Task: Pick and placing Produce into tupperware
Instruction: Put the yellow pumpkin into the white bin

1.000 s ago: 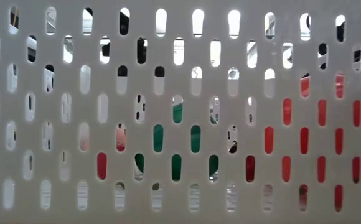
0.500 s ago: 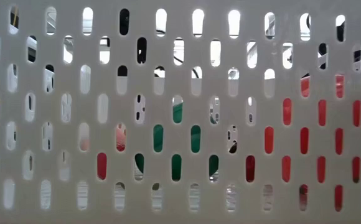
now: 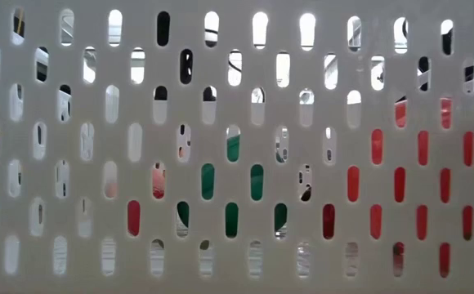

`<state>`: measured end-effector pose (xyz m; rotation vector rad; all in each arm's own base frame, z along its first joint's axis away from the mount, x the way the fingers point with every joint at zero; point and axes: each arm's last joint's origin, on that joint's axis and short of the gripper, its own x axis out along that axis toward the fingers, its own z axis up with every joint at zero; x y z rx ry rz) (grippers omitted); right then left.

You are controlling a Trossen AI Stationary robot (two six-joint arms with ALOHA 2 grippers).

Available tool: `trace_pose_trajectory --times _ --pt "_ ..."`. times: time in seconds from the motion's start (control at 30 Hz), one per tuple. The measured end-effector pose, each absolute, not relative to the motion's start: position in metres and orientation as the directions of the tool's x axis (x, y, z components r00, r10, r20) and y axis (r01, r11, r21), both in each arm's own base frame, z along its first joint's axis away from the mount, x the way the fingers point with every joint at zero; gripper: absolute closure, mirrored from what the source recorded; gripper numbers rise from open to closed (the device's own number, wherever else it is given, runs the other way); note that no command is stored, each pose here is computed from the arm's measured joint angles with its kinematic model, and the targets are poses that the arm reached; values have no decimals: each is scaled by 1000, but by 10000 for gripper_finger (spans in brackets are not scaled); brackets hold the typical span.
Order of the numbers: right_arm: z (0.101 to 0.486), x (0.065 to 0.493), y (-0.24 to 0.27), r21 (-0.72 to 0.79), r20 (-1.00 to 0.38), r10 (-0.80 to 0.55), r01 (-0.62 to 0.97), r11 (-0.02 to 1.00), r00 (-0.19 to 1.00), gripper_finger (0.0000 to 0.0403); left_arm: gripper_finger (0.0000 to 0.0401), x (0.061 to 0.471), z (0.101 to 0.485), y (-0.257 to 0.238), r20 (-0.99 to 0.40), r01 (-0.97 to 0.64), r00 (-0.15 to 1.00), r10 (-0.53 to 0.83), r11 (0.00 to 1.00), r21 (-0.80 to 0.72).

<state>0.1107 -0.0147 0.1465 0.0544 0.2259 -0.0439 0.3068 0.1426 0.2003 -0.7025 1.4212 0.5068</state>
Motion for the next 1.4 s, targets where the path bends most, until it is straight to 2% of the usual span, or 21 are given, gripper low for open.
trace_pose_trajectory --times 0.6,1.4 --pt "147 111 -15 49 -224 -37 49 998 974 402 204 305 237 142 -990 -671 127 -66 729 -135" --pt "147 111 -15 49 -224 -37 49 998 974 402 203 265 308 124 -953 -657 299 48 735 -169"
